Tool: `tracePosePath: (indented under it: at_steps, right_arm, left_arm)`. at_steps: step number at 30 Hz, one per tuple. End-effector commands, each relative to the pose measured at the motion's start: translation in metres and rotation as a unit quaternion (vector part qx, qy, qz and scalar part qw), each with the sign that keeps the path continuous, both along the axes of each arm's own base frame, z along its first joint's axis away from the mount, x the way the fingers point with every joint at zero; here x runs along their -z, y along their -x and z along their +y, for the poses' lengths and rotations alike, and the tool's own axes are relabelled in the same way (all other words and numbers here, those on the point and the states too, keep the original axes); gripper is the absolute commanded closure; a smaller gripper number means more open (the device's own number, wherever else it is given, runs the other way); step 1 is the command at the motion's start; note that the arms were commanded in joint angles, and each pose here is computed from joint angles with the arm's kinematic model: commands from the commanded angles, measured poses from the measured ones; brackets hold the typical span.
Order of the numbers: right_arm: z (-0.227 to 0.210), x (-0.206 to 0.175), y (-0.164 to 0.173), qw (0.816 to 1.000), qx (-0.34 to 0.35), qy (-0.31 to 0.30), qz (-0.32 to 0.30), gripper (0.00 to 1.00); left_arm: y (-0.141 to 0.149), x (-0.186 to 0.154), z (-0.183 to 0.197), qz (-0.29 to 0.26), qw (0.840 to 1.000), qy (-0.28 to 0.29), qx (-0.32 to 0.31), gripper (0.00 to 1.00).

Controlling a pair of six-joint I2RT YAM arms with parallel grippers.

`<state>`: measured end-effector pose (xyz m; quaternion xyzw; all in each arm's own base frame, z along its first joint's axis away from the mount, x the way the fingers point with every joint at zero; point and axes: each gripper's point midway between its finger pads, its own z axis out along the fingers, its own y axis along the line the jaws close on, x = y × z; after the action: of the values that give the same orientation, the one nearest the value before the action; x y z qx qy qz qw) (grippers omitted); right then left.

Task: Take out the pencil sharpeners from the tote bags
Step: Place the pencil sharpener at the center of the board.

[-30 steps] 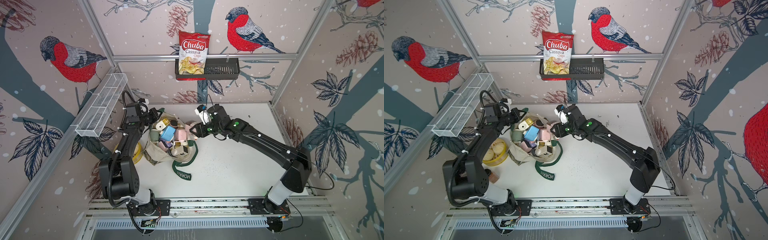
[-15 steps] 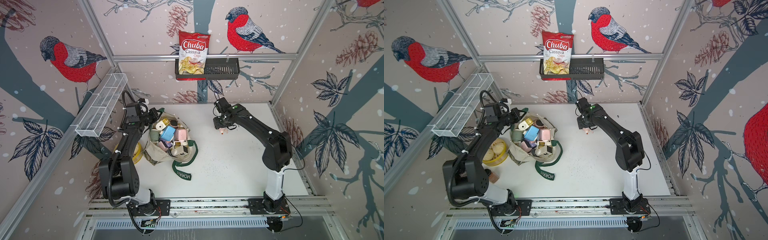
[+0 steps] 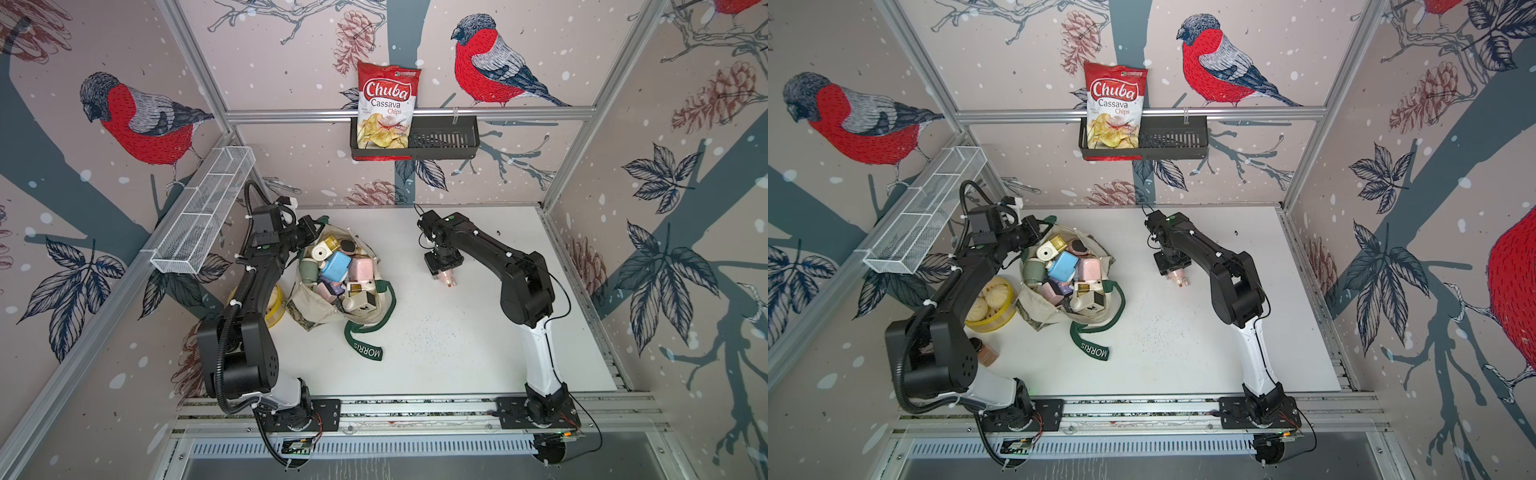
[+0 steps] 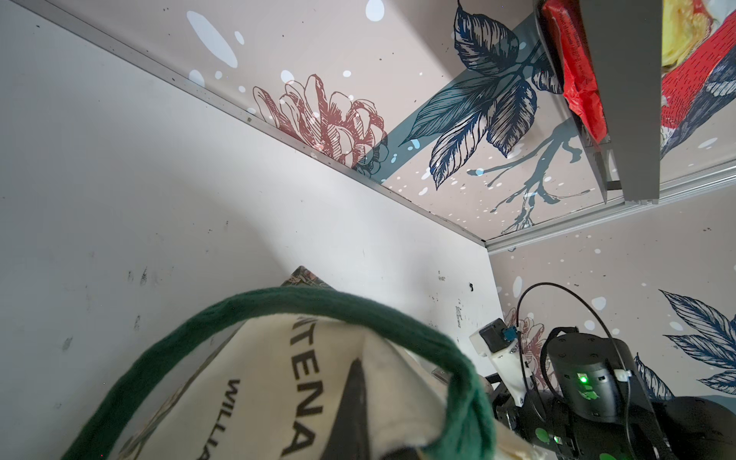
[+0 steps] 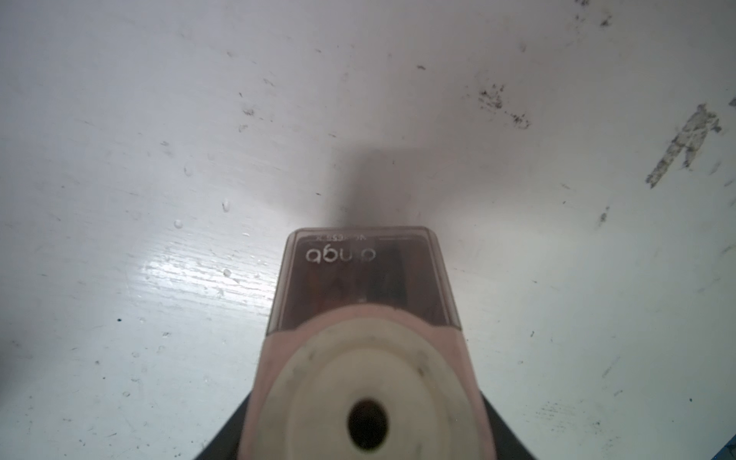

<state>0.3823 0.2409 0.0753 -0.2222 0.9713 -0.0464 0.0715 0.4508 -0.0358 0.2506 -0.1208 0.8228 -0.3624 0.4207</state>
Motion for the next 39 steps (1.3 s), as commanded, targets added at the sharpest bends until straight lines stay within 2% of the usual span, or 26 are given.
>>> tracePosePath:
  at_steps: [1, 7, 14, 26, 32, 36, 39]
  right_arm:
    - [0.002, 0.003, 0.001, 1.000, -0.010, 0.004, 0.006, 0.57]
    - [0.002, 0.016, -0.002, 1.000, -0.009, 0.011, 0.014, 0.45]
    - [0.008, 0.028, -0.006, 1.000, -0.014, 0.009, 0.021, 0.35]
    - [0.018, 0.018, -0.019, 1.000, -0.013, -0.006, -0.013, 0.35]
    - [0.016, 0.021, -0.017, 0.999, -0.009, -0.002, -0.046, 0.29]
    - [0.017, 0.020, -0.013, 0.998, -0.010, -0.013, -0.063, 0.31]
    - [0.017, 0.015, -0.014, 0.996, -0.010, -0.026, -0.085, 0.46]
  left_arm:
    - [-0.009, -0.039, 0.002, -0.083, 0.996, -0.015, 0.010, 1.00]
    - [-0.009, -0.040, 0.004, -0.084, 0.996, -0.012, 0.009, 1.00]
    - [-0.010, -0.037, 0.008, -0.080, 0.997, -0.006, 0.005, 1.00]
    - [-0.010, -0.038, 0.009, -0.081, 0.997, -0.005, 0.005, 1.00]
    - [-0.010, -0.037, 0.009, -0.080, 0.997, -0.005, 0.004, 1.00]
    - [-0.010, -0.038, 0.010, -0.080, 0.997, -0.005, 0.003, 1.00]
    - [-0.010, -0.037, 0.011, -0.080, 0.997, -0.006, 0.002, 1.00]
